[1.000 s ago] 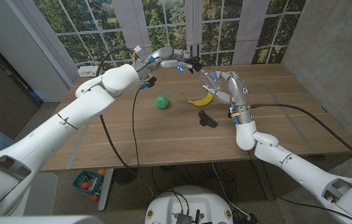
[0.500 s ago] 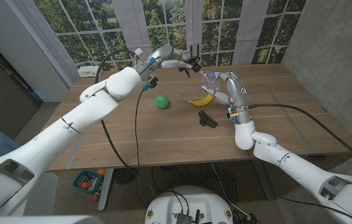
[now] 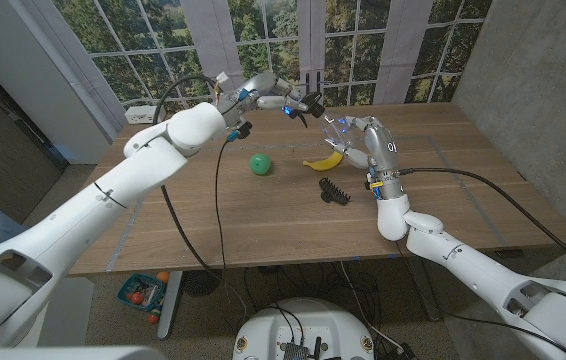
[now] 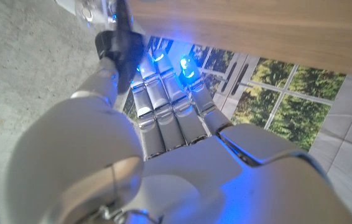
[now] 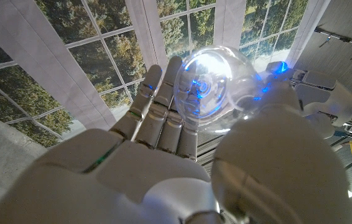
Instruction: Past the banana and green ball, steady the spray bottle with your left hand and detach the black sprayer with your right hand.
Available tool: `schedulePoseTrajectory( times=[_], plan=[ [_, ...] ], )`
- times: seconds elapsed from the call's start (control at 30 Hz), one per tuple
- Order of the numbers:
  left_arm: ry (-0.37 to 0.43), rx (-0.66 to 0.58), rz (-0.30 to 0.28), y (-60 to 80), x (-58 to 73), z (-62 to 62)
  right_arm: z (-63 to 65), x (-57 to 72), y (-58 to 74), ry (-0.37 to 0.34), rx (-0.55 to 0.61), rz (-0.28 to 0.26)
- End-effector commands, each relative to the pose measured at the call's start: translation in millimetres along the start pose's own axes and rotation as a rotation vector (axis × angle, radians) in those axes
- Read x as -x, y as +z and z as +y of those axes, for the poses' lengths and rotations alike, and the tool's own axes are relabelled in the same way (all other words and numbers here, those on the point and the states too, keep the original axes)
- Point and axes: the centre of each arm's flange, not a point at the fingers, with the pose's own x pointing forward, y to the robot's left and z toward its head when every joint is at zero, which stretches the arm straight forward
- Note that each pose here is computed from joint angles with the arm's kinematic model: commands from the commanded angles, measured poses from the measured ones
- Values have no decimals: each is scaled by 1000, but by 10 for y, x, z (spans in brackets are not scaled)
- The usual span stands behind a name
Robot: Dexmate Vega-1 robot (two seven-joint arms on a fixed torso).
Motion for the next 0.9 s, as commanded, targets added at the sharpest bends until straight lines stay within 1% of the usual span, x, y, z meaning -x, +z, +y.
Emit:
schedulePoseTrajectory(
  times=[0.03,0.13,0.33,0.4,0.5,0.6,0.7,0.77,0.9],
  plan=[
    [-395,43,51,36,-159,-73,51,-23,-54,-3,32,14],
    [-403,54,20,68,-152,-54,80,-30,-86,4,48,26],
    [-453,220,-89,15,-163,4,147,-34,-151,34,89,35],
    [-459,242,-111,14,-166,16,177,-31,-176,45,99,41],
    [-441,232,-123,30,-166,34,214,-26,-219,61,107,50],
    [-427,191,-104,56,-169,49,253,-21,-262,76,117,62],
    [-395,109,-52,105,-158,60,282,-22,-297,79,122,82],
    [-397,80,-22,125,-163,59,311,-30,-300,78,132,94],
    [-378,7,22,179,-150,60,345,-54,-329,70,139,130]
  ],
)
